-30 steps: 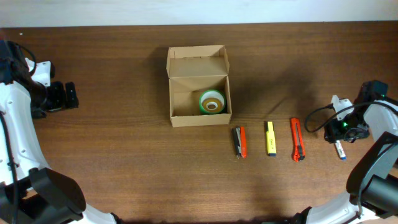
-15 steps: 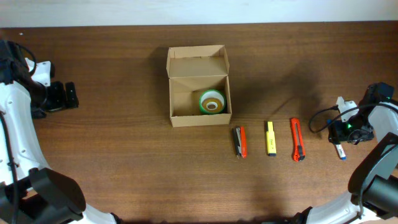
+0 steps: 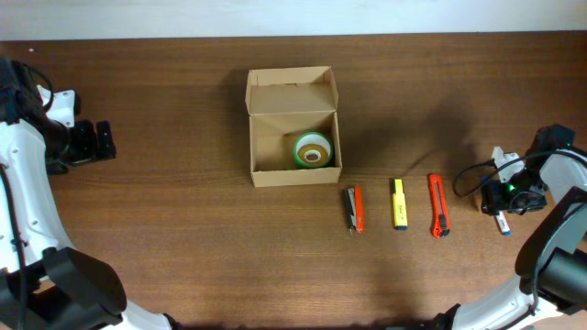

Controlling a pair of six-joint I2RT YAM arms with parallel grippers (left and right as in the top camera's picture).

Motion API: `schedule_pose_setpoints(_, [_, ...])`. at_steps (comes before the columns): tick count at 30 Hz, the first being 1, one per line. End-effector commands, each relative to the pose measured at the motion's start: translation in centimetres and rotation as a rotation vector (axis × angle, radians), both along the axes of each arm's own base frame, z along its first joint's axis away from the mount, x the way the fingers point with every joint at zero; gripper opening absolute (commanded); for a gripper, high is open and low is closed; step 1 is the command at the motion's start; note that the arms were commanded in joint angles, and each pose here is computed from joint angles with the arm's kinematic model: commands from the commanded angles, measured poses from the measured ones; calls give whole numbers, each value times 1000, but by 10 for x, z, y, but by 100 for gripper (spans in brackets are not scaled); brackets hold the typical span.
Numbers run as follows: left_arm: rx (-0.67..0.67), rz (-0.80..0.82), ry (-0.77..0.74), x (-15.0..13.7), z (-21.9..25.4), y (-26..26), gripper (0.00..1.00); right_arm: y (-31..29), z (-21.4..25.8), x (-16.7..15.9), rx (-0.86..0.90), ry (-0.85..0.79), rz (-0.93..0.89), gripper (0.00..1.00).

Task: Pack container
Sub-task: 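Grasp the blue marker with the right gripper and lift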

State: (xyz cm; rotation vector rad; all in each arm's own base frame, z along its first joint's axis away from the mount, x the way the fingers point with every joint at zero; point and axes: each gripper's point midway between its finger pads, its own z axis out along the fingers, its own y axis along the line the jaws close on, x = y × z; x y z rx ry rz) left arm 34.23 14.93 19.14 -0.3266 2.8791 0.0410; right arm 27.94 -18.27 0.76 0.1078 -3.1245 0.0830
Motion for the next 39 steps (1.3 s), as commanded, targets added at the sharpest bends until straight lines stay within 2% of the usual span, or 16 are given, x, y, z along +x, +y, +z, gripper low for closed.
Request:
schedule_pose_setpoints(1, [-4,-17,-15,0,4,-1,100,-3,-4,-2,-2,13,-19,49])
schedule_pose_setpoints(3, [-4,-17,-15,0,4,-1,100,-3,-5,-2,-1,15,-19,44])
schedule_pose_setpoints(19, [-4,-17,-15,0,4,-1,100,-2,-15,-3,10,33,-27,45])
schedule_pose_setpoints(21, [-4,-17,-15,0,4,-1,100,-2,-15,-3,10,33,-27,35])
schedule_pose_setpoints(23, [-4,-17,-15,0,4,-1,100,-3,-15,-2,8,29,-39,14])
schedule_pose_setpoints(24, [-4,-17,-15,0,4,-1,100,-3,-15,-2,6,26,-46,10])
schedule_pose_setpoints(28, [-4,-17,-15,0,4,-1,100,-5,-15,1,-1,12,-88,3])
schedule_pose_setpoints(39, [-4,-17,-15,0,4,-1,100,12,-2,30,134,-104,-172,4])
